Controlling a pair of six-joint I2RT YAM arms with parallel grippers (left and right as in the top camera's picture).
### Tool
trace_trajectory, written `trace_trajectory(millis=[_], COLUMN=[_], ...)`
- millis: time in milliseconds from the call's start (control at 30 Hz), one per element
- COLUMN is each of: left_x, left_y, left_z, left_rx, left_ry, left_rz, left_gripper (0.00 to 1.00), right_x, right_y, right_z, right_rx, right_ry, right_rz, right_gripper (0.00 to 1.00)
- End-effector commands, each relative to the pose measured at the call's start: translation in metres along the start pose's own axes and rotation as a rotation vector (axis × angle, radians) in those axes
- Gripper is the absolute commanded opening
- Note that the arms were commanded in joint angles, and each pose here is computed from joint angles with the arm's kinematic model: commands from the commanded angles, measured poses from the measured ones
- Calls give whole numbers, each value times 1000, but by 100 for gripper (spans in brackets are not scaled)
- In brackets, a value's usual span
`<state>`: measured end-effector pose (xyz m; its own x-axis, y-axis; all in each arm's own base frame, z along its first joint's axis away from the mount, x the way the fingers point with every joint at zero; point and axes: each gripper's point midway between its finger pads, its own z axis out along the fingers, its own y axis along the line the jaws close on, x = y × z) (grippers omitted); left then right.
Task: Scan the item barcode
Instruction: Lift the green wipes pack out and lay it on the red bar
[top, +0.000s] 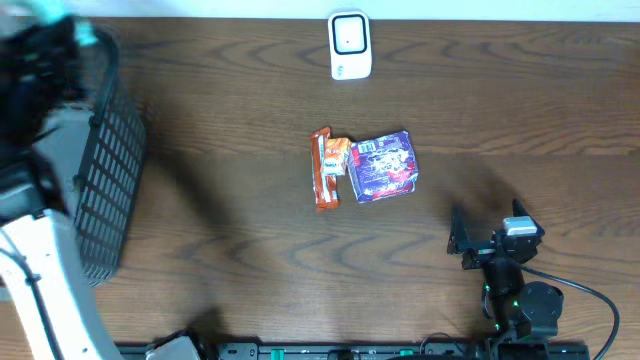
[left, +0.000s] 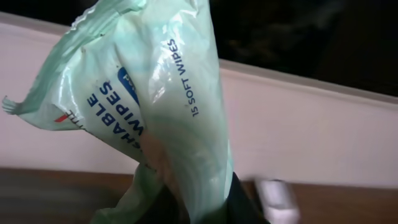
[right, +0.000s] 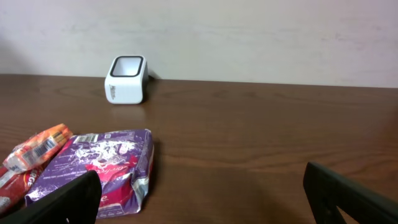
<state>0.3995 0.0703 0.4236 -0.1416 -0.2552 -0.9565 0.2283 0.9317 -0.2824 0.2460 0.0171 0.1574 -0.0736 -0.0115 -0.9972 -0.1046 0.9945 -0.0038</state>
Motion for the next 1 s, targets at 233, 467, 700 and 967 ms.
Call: trace_trajectory(millis=[233,467,700,967], left_x=[102,208,292,385], left_y=[-115,-150,-187,-208], left_z=[43,48,57,56], left_rx=[191,158,197,111], left_ry=[358,718,958,1199], left_rz=[-180,-224,-198,-220], left_gripper=[7,7,7,8], right_x=[2,2,2,2], right_y=[-4,-4,-4,-4], right_z=[0,0,0,0], right_rx=[16,16,16,16], right_ry=[5,5,5,5], right_rz=[-10,-10,-10,-10], right_gripper=[99,99,99,99])
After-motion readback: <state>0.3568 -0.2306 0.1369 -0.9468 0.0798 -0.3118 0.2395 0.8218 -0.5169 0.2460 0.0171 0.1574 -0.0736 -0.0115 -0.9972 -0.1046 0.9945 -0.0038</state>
